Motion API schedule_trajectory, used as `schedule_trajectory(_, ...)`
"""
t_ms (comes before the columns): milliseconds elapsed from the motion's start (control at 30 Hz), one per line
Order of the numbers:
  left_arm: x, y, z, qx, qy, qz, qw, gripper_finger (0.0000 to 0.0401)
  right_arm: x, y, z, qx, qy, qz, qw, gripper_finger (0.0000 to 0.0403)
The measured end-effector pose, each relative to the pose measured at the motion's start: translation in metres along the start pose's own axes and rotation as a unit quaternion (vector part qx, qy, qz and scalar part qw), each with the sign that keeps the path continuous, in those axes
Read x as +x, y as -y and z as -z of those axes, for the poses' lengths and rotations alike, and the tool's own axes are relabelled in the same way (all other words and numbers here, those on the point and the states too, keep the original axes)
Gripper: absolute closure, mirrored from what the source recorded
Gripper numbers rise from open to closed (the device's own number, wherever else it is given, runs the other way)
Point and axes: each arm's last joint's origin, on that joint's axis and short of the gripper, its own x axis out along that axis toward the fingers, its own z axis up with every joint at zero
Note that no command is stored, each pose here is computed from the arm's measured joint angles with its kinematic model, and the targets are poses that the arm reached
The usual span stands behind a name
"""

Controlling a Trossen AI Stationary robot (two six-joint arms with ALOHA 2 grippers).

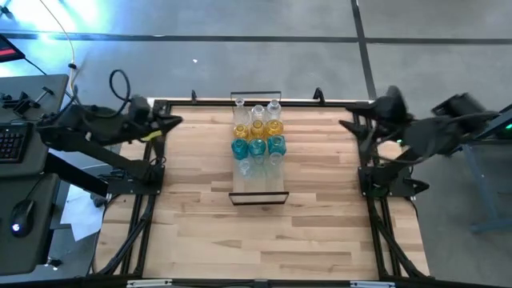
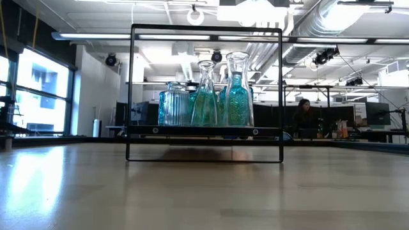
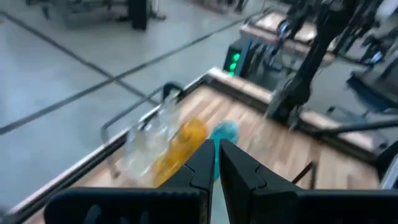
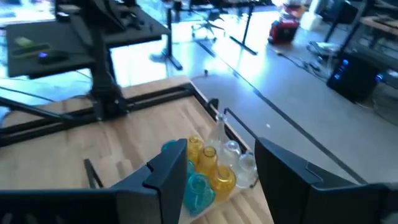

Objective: Sort vases onto shelf
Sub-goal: Return to Home Position

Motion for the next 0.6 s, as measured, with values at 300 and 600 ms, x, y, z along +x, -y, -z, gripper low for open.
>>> schedule_trajectory(300,-0.031,-0.042,0.028,-0.026,-0.077,-0.05,0.995,0.0386,-0.031,0.037,0.003,0.022,0.018,-0.068,0.997,0.0233)
schedule_trajectory(600,-0.028,-0.063,0.076,-0.035,-0.087,-0.031,0.995,0.0386,-0.047,0.059,0.007,0.027,0.01,-0.148,0.989,0.0233)
